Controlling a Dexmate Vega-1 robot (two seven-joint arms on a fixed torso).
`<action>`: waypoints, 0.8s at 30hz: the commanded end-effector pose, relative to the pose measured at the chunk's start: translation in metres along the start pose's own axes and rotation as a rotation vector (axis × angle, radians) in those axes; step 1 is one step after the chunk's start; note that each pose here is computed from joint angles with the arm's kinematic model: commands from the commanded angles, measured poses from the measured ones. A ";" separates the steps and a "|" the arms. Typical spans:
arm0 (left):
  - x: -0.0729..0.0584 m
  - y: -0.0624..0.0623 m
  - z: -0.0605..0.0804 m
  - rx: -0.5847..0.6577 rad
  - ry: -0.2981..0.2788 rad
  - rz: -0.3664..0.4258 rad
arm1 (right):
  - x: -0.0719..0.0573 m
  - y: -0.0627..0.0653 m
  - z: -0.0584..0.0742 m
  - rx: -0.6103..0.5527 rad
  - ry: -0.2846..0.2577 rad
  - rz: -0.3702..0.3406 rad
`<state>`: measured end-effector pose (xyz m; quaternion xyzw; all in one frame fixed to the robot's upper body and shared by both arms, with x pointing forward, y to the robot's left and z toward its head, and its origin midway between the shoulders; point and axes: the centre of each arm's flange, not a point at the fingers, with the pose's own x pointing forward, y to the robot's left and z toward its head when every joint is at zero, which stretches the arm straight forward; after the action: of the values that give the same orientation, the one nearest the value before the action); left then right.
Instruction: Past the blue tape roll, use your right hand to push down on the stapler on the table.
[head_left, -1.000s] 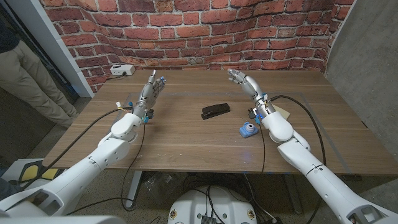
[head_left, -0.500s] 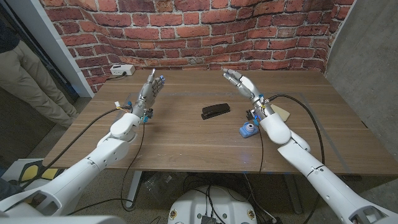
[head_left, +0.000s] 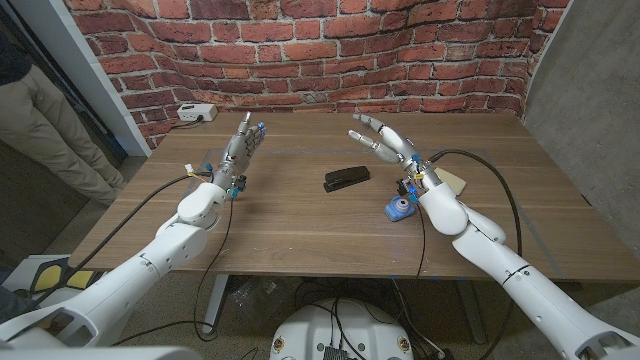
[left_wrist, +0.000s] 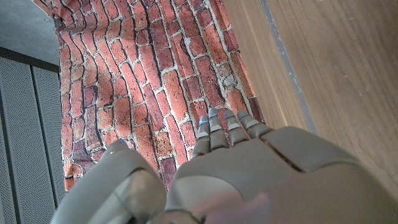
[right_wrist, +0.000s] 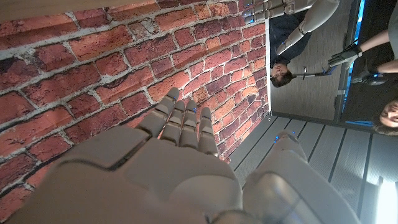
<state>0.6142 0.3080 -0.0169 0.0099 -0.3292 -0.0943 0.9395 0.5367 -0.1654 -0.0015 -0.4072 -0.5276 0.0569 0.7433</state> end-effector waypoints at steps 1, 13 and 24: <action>-0.001 -0.001 0.002 0.005 -0.002 -0.012 | 0.003 0.004 0.001 -0.142 -0.082 0.006; -0.004 -0.002 0.004 0.009 -0.002 -0.013 | 0.002 0.010 0.001 -0.279 -0.128 0.041; -0.005 -0.001 0.003 0.007 0.005 -0.011 | 0.003 0.015 0.004 -0.326 -0.133 0.129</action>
<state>0.6092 0.3073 -0.0170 0.0157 -0.3299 -0.0993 0.9386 0.5398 -0.1562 -0.0062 -0.5143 -0.5606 0.0311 0.6483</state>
